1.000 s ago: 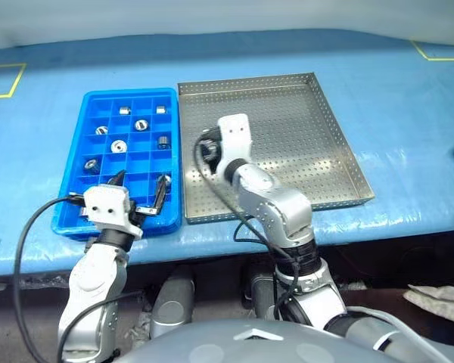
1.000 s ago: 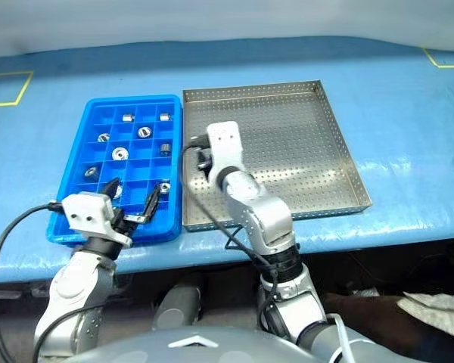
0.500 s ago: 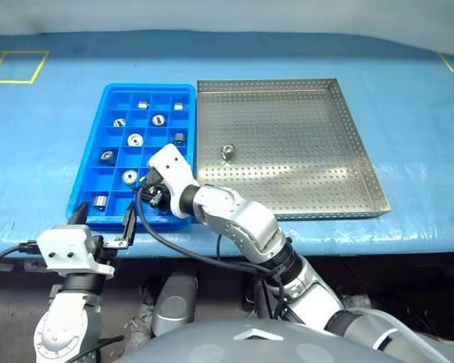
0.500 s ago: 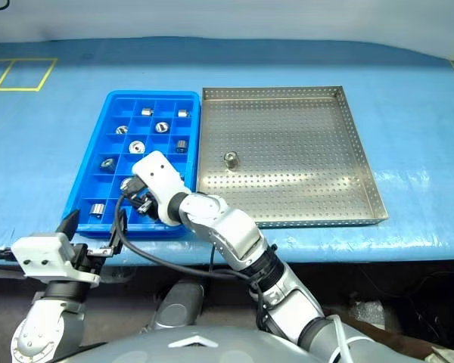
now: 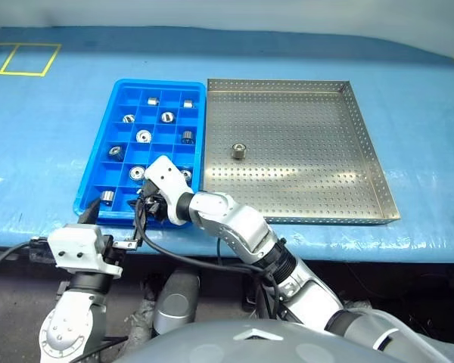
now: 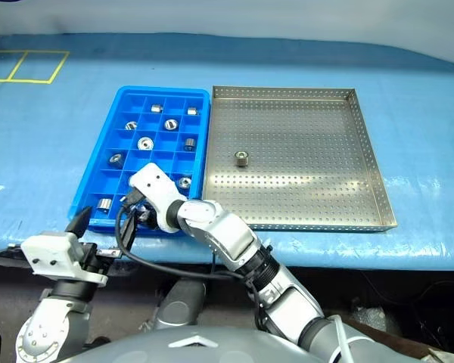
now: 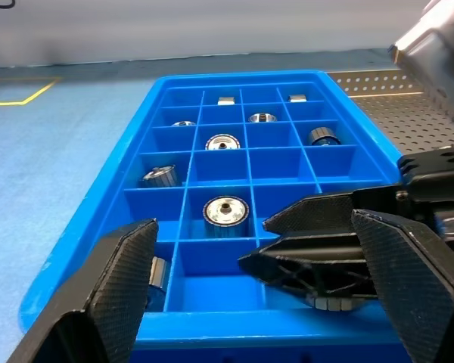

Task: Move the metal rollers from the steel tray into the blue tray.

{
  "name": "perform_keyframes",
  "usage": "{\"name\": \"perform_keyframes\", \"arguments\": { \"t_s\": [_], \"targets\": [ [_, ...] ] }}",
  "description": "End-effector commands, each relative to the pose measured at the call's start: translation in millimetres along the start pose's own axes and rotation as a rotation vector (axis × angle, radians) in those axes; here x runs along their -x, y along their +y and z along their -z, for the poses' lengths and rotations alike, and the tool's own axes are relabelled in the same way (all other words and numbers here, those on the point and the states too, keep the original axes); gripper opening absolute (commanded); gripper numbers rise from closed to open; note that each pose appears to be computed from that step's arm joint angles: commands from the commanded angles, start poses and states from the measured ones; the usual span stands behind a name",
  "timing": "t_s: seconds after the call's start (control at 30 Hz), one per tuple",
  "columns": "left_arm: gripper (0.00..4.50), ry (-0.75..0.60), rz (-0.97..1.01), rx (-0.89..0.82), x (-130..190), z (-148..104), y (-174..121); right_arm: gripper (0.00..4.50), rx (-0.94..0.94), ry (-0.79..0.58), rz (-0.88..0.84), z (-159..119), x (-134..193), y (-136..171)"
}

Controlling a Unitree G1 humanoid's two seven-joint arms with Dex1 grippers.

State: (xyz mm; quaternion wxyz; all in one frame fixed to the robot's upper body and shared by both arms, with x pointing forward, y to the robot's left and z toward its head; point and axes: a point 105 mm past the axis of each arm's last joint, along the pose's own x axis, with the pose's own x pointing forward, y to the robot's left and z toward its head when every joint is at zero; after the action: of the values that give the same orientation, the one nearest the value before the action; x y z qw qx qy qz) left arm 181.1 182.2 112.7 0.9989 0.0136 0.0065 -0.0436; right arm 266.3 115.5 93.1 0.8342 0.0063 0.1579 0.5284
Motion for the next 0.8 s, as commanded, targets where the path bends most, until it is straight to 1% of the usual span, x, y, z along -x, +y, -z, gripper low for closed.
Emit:
{"name": "perform_keyframes", "arguments": {
  "t_s": [0.03, 0.07, 0.13, 0.23, 0.3, 0.37, 0.47, 0.6, 0.67, 0.77, 0.8],
  "targets": [
    [4.5, -0.047, 0.078, -0.01, -4.0, -13.5, -10.8, 3.96, -0.091, -0.16, -0.015, -33.1, 8.0, 5.8],
    [4.5, -0.058, 0.111, -0.008, -6.7, -16.0, -14.6, 4.26, -0.116, -0.196, 0.009, -39.9, 14.0, -1.1],
    [4.5, -0.079, 0.169, -0.016, -12.4, -20.9, -20.6, 4.26, -0.138, -0.261, 0.093, -50.7, 25.0, -19.0],
    [4.5, -0.113, 0.246, -0.027, -26.0, -28.1, -27.8, 4.26, -0.123, -0.353, 0.295, -66.1, 46.8, -55.5],
    [4.5, -0.129, 0.298, -0.025, -42.2, -30.4, -33.3, 4.26, -0.114, -0.388, 0.435, -70.4, 66.2, -80.0],
    [4.5, -0.132, 0.293, 0.013, -65.5, -30.0, -32.9, 4.26, -0.118, -0.395, 0.526, -68.1, 83.4, -95.6],
    [4.5, -0.113, 0.285, 0.026, -93.5, -26.7, -34.6, 4.26, -0.124, -0.382, 0.581, -60.6, 98.8, -103.7],
    [4.5, -0.111, 0.337, 0.045, -133.0, -26.3, -51.6, 4.26, -0.102, -0.327, 0.638, -40.5, 119.9, -108.5],
    [4.5, -0.081, 0.396, 0.013, -152.2, -24.0, -65.9, 4.26, -0.091, -0.293, 0.675, -29.5, 130.5, -110.3],
    [4.5, -0.02, 0.453, -0.026, -173.1, -19.8, -77.5, 4.26, -0.109, -0.286, 0.7, -23.4, 139.9, -109.0],
    [4.5, 0.031, 0.476, -0.037, -182.4, -15.5, -81.5, 4.26, -0.114, -0.283, 0.714, -21.1, 143.4, -108.6]
  ]
}}
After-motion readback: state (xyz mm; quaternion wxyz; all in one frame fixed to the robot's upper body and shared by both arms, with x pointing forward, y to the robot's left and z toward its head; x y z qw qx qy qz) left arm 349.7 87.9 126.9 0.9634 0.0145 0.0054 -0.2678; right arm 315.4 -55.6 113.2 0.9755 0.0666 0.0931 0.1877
